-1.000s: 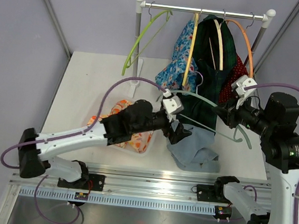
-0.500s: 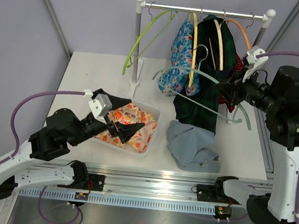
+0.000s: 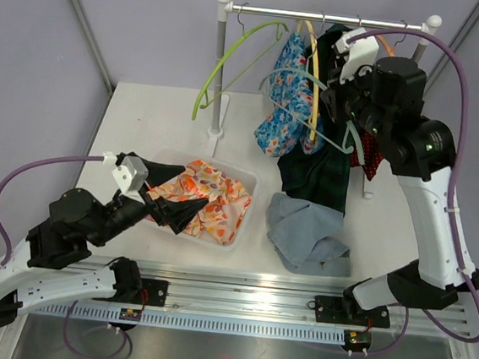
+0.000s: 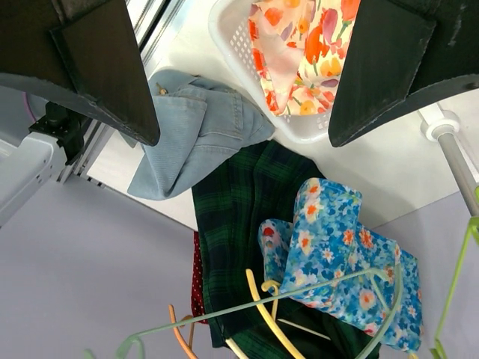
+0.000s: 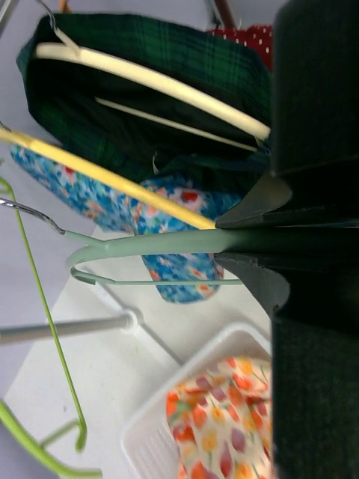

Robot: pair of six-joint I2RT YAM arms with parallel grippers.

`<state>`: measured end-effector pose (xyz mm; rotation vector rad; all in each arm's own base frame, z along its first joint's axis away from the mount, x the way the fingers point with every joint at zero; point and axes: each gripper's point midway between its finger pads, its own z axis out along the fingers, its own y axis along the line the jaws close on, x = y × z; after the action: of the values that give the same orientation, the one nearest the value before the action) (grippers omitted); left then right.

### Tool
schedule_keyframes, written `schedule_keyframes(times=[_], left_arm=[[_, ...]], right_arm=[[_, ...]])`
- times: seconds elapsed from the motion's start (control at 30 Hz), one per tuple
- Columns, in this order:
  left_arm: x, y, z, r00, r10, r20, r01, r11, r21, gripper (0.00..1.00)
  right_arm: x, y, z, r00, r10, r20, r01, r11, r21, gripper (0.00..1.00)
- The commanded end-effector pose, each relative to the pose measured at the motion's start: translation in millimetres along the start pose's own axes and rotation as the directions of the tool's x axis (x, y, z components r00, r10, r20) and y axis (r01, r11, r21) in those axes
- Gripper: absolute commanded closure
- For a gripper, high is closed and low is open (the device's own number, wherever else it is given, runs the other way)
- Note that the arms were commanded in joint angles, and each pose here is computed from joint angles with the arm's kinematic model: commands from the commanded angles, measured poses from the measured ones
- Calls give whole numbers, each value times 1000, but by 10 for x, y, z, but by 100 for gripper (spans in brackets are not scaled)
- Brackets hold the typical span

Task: Remove the skirt from the hanger

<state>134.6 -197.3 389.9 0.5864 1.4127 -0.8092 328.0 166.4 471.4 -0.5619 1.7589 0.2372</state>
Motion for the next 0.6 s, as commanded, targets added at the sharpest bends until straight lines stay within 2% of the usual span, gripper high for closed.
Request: schedule_keyframes(times=[0.0, 0.3, 0.57], left_arm=[[-32, 65, -72, 999, -38, 31, 39, 999, -34, 1], [-2, 130, -202, 997, -63, 52, 66, 996, -53, 1], [-2, 156, -251, 995, -75, 65, 79, 995, -62, 1]], right_arm=[[-469, -375, 5, 990, -62, 129, 29, 969, 244, 100], [-736, -490, 317, 974, -143, 173, 73, 931, 358, 100], [-905, -485, 630, 962, -169, 216, 73, 917, 391, 100]])
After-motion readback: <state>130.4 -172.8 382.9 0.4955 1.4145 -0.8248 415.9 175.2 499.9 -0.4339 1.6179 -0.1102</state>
